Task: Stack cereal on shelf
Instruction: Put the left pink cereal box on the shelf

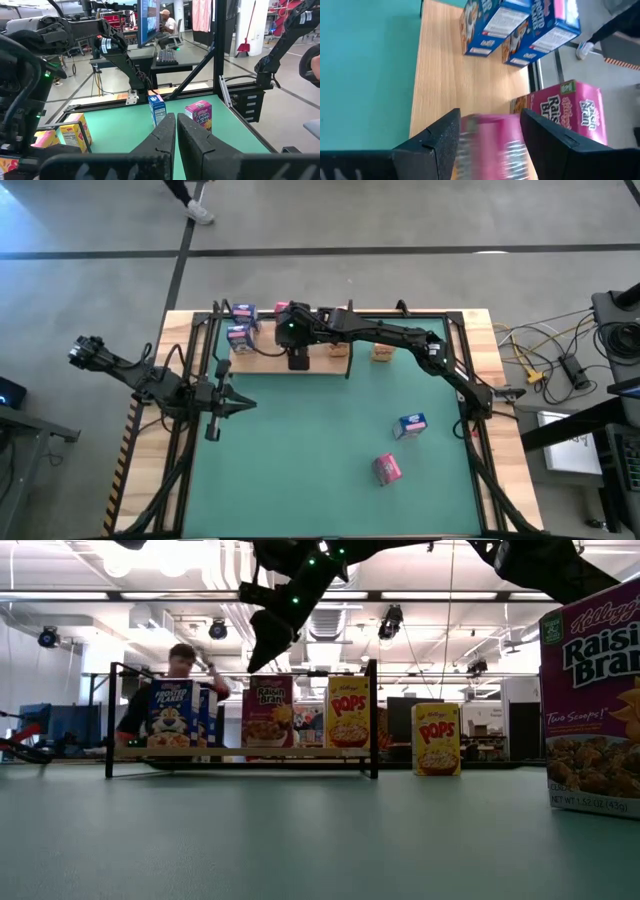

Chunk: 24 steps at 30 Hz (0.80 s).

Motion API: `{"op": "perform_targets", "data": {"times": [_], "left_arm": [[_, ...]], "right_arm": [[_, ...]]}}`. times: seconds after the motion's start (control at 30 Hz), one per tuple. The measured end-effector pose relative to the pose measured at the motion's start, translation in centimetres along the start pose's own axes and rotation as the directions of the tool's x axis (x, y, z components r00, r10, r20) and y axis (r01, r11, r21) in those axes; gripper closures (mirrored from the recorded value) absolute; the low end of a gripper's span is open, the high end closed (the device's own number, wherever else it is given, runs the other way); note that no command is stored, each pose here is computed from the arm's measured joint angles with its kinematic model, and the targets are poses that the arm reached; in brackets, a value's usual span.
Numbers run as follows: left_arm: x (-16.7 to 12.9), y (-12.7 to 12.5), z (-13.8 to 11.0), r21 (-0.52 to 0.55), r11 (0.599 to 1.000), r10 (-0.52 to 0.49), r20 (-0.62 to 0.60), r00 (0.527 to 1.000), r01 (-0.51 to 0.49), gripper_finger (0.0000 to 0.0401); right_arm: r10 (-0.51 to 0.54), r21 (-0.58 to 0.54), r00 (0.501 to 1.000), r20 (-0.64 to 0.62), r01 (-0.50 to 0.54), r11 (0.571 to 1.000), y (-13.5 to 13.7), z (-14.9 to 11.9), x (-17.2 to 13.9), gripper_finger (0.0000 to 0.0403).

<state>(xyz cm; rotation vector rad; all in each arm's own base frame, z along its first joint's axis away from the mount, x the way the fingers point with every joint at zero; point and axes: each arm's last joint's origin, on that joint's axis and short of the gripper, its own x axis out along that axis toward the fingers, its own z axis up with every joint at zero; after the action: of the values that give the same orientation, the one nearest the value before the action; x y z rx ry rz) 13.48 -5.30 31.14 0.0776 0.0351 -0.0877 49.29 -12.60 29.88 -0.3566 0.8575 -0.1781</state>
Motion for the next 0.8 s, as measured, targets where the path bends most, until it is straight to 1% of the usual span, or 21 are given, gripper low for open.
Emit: {"op": "perform_targets", "data": {"times": [0.27,0.37,0.5,0.57,0.67,0.8], "left_arm": [[0.0,0.0,0.0,0.000,1.000,0.000,0.000,1.000,0.000,0.0401],[0.0,0.0,0.0,0.001,1.000,0.000,-0.005,1.000,0.000,0.0401],[0.2,-0.1,-0.2,0.004,1.000,-0.001,-0.018,1.000,0.001,0.0401],[0.4,-0.2,-0.3,0.002,1.000,-0.002,-0.029,1.000,0.002,0.0401],[0.8,-0.3,-0.5,0.002,1.000,-0.002,-0.046,0.999,0.003,0.0401],[1.4,-0.6,-0.8,0.008,1.000,-0.002,-0.061,0.998,0.002,0.0401]], "right_arm": [[-0.004,0.024,1.000,0.010,0.004,1.000,0.0,0.1,0.0,0.0206],[0.001,0.036,1.000,-0.001,-0.001,0.999,-0.1,0.1,-0.5,0.0206],[0.020,0.040,0.999,-0.025,-0.019,0.999,0.0,0.2,-2.4,0.0206],[0.054,0.058,0.998,-0.025,-0.053,0.997,0.2,0.3,-3.6,0.0207],[0.097,0.072,0.995,0.001,-0.097,0.993,0.6,0.7,-5.0,0.0214],[0.157,0.041,0.987,0.034,-0.158,0.987,1.8,1.0,-6.3,0.0229]]}}
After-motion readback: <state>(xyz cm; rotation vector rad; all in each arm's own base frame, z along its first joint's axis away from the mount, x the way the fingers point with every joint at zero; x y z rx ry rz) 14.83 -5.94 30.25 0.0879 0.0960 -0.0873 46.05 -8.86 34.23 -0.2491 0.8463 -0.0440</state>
